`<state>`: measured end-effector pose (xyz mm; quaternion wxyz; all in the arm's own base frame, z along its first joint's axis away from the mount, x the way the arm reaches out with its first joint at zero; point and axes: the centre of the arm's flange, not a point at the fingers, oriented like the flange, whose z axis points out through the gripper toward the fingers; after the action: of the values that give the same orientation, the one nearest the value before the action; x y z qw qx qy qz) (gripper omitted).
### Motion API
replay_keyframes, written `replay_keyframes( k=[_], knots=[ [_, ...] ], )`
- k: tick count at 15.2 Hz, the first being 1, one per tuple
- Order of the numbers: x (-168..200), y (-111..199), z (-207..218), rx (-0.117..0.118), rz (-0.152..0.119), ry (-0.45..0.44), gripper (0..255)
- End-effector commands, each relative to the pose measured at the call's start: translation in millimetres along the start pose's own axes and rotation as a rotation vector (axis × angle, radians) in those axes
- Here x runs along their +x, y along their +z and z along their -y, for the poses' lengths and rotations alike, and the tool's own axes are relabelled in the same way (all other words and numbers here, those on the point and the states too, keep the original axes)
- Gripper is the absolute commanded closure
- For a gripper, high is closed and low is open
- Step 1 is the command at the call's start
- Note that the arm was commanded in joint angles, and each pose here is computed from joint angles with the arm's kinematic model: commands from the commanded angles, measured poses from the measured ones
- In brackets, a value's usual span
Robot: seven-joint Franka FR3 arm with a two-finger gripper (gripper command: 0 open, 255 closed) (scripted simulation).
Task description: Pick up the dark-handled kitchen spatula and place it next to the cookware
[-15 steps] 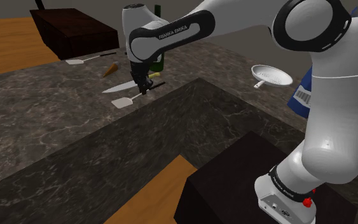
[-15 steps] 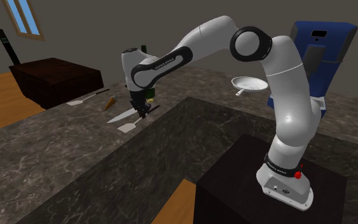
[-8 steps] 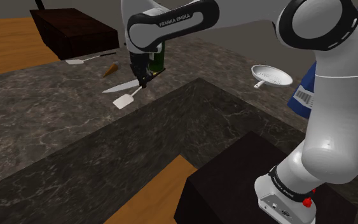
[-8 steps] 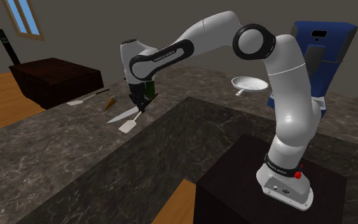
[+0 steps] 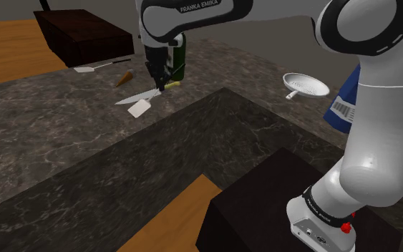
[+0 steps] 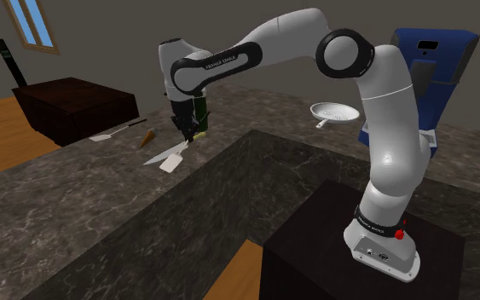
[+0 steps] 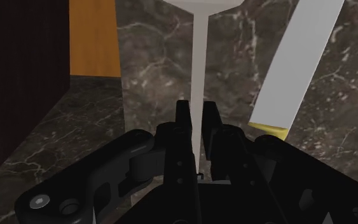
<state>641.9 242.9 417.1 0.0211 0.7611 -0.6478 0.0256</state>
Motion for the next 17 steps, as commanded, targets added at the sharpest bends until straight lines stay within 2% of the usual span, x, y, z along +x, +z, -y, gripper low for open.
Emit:
replay_keyframes(
  k=[1,9,17],
  knots=[
    [1,-11,1,0.000,0.000,0.000,255],
    [4,-53,1,0.000,0.000,0.000,255],
    [108,-46,-14,0.000,0.000,0.000,255]
  ],
)
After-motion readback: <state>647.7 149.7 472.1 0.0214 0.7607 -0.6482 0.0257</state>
